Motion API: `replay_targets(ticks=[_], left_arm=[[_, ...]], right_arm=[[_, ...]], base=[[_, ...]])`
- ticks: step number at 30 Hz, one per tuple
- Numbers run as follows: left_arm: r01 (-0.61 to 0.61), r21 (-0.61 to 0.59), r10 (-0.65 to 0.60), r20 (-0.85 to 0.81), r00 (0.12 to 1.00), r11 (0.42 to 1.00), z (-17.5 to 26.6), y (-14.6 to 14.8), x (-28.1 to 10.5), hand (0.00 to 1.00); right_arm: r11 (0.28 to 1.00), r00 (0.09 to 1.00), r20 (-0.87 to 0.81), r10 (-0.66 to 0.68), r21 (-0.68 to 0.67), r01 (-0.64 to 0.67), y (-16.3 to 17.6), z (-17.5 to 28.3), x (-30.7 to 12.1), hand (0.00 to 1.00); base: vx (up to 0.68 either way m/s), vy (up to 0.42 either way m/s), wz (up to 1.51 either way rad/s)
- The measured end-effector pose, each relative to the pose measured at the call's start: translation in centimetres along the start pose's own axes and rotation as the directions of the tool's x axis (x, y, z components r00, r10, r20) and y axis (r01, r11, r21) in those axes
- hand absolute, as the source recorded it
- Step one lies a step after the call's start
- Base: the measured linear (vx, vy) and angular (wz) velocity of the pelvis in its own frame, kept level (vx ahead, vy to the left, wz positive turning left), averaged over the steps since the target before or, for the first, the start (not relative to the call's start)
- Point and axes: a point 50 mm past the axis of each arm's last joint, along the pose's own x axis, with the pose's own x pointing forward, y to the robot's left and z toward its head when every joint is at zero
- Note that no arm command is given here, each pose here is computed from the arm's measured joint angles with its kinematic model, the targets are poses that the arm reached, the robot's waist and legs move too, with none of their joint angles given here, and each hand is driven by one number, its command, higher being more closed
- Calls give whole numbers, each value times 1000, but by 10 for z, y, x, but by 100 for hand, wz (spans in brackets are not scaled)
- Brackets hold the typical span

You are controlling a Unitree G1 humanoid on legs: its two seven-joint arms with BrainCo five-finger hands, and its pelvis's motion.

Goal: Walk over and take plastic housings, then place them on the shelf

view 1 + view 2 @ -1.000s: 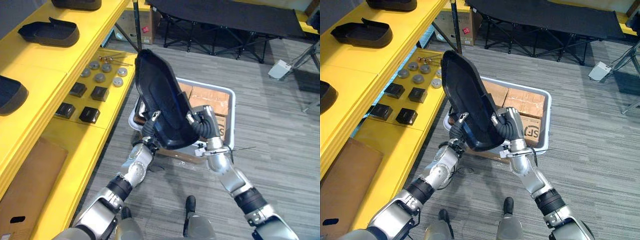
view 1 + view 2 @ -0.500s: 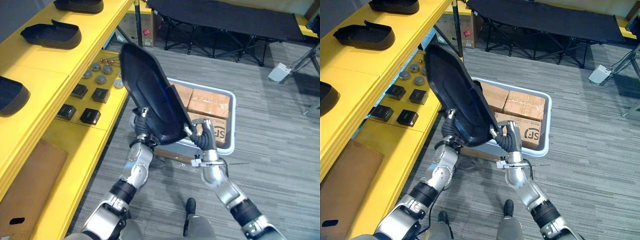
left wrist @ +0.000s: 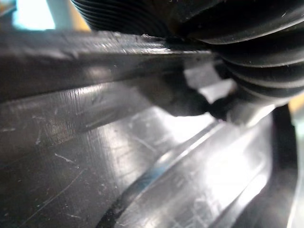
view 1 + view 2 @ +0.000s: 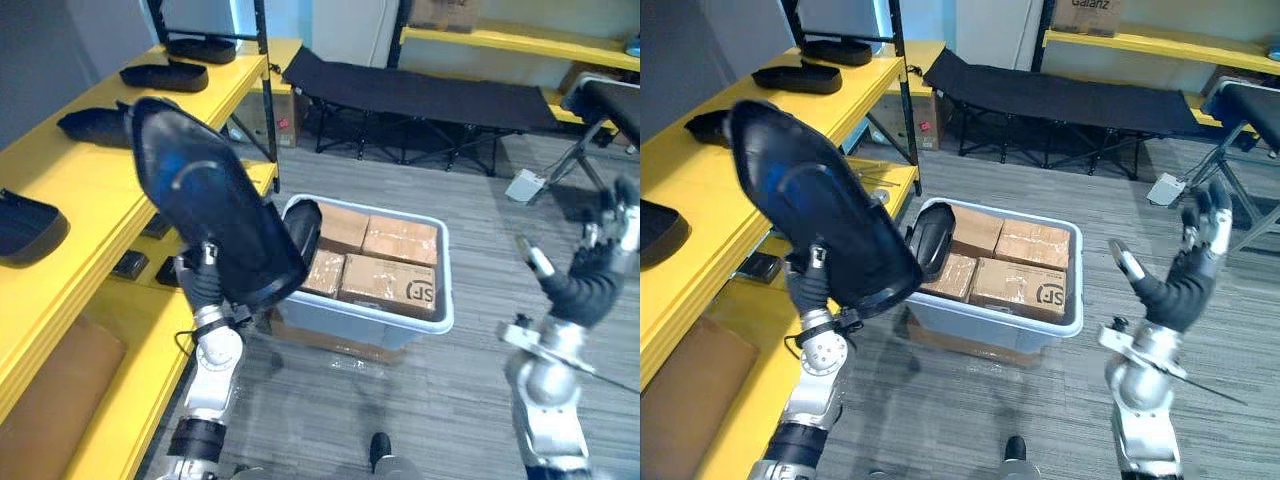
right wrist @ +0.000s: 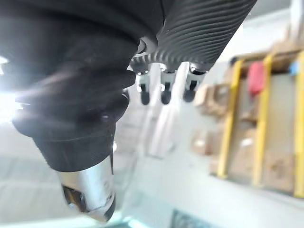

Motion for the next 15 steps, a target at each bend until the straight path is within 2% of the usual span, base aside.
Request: replay_targets(ticks=[2, 4, 7, 10, 13, 15], left_arm=[[-2, 6, 2, 65, 998, 1000, 13, 4, -3, 100], [9, -38, -5, 113, 994, 999, 31, 9, -13, 100], [10, -52, -5, 85, 996, 999, 34, 17, -31, 100], [-31, -65, 33, 25, 999, 997, 33, 27, -46, 100], [-77, -2, 77, 4, 997, 997, 37, 52, -54, 100], [-151, 95, 150, 14, 989, 984, 37, 82, -53, 100]], right_arm=[[999, 992, -124, 3, 36, 1, -8, -12, -17, 0], [998, 958, -286, 20, 69, -1, -7, -32, -42, 0], [990, 905, -415, 96, 138, -42, 9, -51, -65, 0], [975, 879, -453, 150, 216, -56, 26, -58, -72, 0], [949, 866, -430, 255, 282, -140, 60, -69, -62, 0], [899, 841, -327, 431, 236, -368, 95, -69, -45, 0]], base=[[6, 10, -13], [11, 13, -14], [10, 10, 10], [31, 15, 62], [32, 19, 96], [13, 14, 100]])
